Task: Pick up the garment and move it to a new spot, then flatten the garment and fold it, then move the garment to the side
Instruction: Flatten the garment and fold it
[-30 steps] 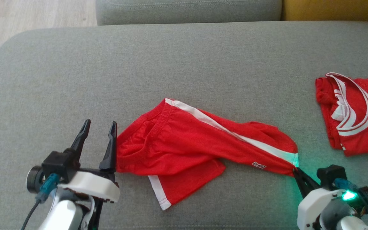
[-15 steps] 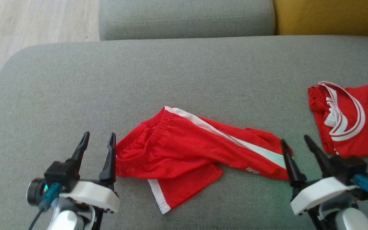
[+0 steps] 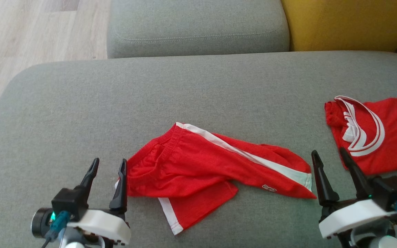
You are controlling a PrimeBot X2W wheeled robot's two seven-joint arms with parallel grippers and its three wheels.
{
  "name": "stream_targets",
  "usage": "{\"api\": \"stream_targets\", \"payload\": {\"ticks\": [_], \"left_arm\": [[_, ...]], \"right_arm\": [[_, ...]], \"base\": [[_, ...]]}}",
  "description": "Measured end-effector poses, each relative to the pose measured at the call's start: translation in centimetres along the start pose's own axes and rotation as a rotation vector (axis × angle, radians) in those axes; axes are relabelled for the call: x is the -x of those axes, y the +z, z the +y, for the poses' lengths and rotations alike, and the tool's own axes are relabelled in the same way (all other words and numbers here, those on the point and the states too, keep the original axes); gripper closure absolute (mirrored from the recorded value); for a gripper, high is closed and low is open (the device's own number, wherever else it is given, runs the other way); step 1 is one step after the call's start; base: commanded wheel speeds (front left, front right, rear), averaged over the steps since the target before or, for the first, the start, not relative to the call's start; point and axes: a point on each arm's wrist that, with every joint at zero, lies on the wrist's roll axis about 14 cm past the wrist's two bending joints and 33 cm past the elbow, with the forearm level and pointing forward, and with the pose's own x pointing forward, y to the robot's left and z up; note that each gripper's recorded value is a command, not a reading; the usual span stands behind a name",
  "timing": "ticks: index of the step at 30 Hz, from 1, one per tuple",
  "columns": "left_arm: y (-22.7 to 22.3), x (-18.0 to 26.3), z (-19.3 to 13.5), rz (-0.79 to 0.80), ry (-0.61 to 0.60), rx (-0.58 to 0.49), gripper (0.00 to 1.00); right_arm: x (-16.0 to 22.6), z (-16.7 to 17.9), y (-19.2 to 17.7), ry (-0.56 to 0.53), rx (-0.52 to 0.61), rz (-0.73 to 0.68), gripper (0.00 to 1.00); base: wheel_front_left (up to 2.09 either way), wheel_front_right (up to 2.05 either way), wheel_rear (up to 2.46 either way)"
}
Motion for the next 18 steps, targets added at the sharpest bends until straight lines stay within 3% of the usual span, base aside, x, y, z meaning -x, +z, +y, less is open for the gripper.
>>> {"api": "stream_targets", "payload": {"ticks": [13,18], "left_arm": [[-0.4,0.1,-0.5,0.024,-0.018,0.003,0.00],[-0.7,-1.5,-2.9,0.056,-0.109,0.013,0.00]], "right_arm": [[-0.2,0.0,0.0,-0.009,-0.007,0.006,0.00],[-0.4,-0.2,-0.4,-0.015,-0.014,0.018,0.00]], "base": [[0.00,0.00,0.00],[0.00,0.00,0.00]]}}
